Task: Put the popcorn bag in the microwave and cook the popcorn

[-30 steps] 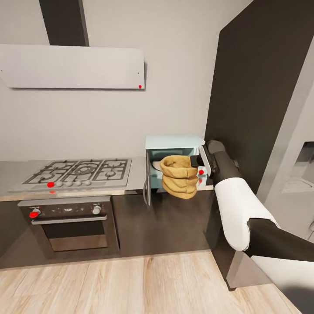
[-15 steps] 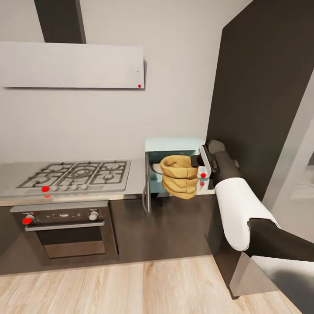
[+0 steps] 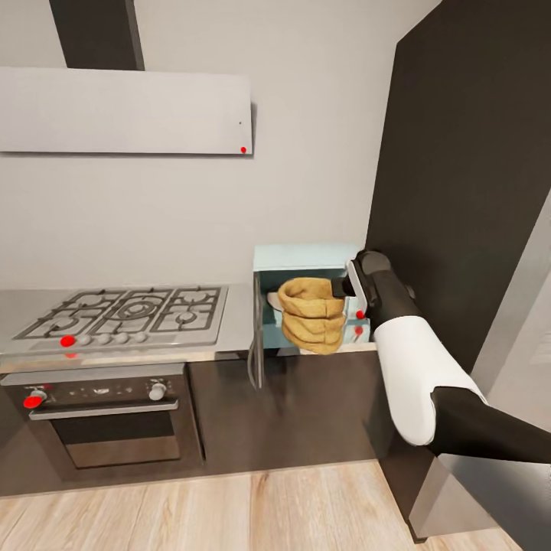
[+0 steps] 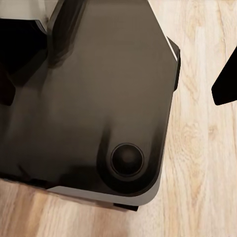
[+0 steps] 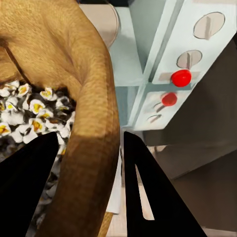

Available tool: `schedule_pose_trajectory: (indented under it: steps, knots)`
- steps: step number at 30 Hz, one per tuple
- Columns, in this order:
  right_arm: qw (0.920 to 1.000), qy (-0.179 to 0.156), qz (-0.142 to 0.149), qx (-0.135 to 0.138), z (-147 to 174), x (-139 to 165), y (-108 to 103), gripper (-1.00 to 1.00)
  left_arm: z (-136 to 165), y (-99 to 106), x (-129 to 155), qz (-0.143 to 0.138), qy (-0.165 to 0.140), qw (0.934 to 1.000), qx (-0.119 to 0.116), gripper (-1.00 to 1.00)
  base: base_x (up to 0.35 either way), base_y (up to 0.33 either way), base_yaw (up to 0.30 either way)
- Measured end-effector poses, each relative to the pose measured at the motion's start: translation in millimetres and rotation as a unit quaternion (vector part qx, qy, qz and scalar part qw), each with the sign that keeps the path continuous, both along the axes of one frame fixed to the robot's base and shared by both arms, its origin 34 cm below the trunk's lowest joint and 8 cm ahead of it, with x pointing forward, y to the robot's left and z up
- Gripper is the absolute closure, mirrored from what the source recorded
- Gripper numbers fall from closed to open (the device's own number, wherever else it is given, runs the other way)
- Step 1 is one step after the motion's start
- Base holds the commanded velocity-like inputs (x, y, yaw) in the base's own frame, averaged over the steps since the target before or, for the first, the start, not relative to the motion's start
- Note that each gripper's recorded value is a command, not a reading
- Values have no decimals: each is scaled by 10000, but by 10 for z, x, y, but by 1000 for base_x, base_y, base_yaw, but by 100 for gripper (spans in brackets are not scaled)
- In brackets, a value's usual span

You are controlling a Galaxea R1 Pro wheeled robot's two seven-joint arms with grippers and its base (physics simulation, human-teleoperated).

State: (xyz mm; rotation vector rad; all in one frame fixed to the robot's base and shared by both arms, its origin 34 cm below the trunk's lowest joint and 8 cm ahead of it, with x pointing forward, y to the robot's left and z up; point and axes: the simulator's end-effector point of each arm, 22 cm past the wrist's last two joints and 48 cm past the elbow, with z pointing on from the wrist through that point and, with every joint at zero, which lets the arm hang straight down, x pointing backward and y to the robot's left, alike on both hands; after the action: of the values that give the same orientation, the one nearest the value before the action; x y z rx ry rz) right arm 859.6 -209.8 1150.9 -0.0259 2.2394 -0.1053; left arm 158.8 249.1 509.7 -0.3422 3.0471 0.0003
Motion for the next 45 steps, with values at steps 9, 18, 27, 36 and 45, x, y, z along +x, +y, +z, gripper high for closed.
schedule_pose_trajectory:
  steps: [9,18,27,36,45]
  knots:
    - [10000,14,41,32,-65,-9,43,100,0,0,1,0,-1,10000,0,-100,0,0,0]
    - [9998,-206,30,16,-161,45,18,100,0,0,3,0,-3,10000,0,-100,0,0,0]
    - [9998,-205,10,2,-169,42,-13,100,1,-1,-4,0,5,10000,-2,-100,85,0,0]
    - [9998,-193,0,-4,-173,39,-27,100,1,-1,-3,-1,4,10000,-2,-100,227,0,0]
    - [9999,-132,14,-13,-261,33,-16,100,1,-1,-2,0,4,10000,-2,-100,213,0,0]
